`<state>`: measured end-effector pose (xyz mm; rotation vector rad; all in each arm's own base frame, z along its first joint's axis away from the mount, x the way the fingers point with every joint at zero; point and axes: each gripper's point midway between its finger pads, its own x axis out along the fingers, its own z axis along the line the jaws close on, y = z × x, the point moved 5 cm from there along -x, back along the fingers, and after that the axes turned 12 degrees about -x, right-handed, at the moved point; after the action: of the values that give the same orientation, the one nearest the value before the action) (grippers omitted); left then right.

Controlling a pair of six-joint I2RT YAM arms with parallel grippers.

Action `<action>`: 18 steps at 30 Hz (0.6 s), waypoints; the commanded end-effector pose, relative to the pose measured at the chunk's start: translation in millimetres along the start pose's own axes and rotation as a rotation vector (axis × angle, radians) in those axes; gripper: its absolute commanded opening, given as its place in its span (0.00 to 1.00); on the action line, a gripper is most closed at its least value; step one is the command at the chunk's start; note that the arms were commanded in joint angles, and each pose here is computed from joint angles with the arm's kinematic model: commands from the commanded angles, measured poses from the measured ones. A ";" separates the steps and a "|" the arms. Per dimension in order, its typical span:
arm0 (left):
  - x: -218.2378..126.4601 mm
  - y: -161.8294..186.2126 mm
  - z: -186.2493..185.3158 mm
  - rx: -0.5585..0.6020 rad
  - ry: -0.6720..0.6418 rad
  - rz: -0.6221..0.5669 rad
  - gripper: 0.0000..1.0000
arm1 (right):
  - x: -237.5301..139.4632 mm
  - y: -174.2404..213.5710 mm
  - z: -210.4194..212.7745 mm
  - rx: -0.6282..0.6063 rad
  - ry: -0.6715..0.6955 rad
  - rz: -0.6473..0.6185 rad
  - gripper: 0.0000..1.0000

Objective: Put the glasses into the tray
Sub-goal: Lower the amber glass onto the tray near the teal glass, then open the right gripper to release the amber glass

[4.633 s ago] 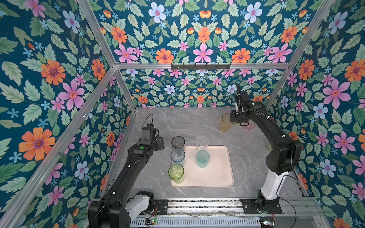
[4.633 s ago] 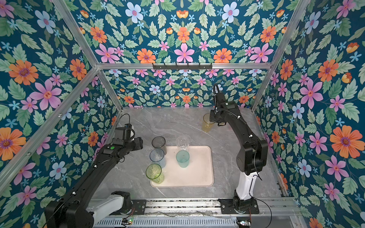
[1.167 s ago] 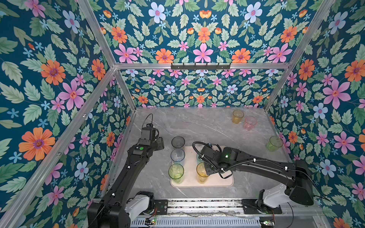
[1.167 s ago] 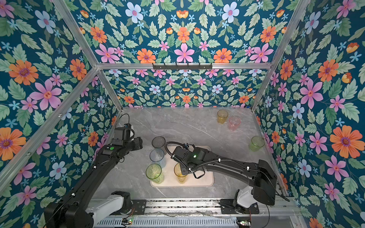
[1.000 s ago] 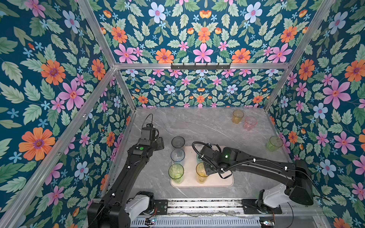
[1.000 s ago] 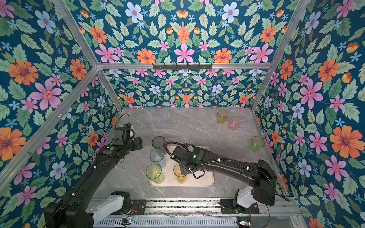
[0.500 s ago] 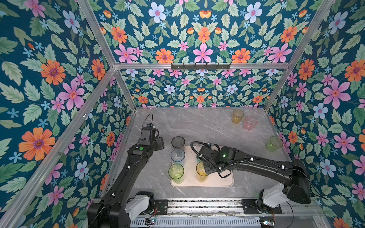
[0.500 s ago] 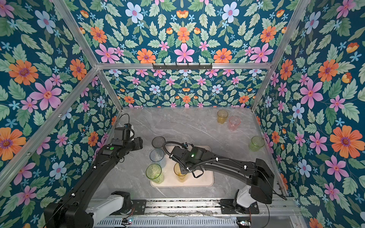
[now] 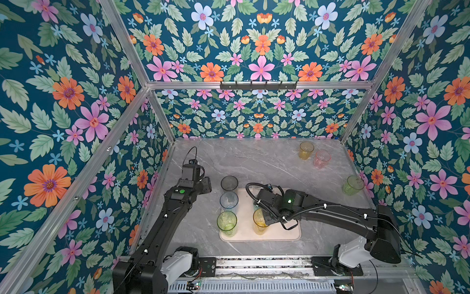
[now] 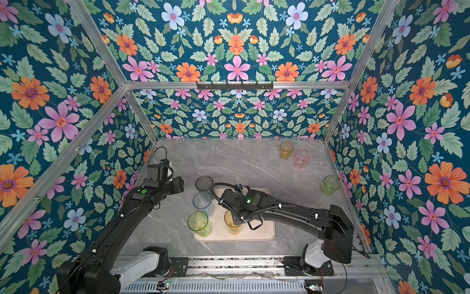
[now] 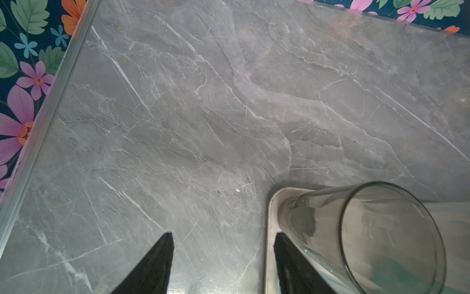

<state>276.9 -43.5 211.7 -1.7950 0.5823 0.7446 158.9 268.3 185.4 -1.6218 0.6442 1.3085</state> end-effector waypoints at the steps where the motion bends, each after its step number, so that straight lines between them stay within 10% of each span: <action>1: 0.1 0.9 0.5 -0.005 -0.001 0.002 0.66 | -1.1 4.3 -3.0 0.015 0.008 0.014 0.11; 18: -0.4 0.7 0.3 -0.010 0.002 0.000 0.66 | -20.5 2.2 -4.8 0.039 -0.058 -0.058 0.32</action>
<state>276.3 -43.9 210.4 -1.7948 0.5885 0.7460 152.9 259.5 198.3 -1.5855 0.5961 1.3074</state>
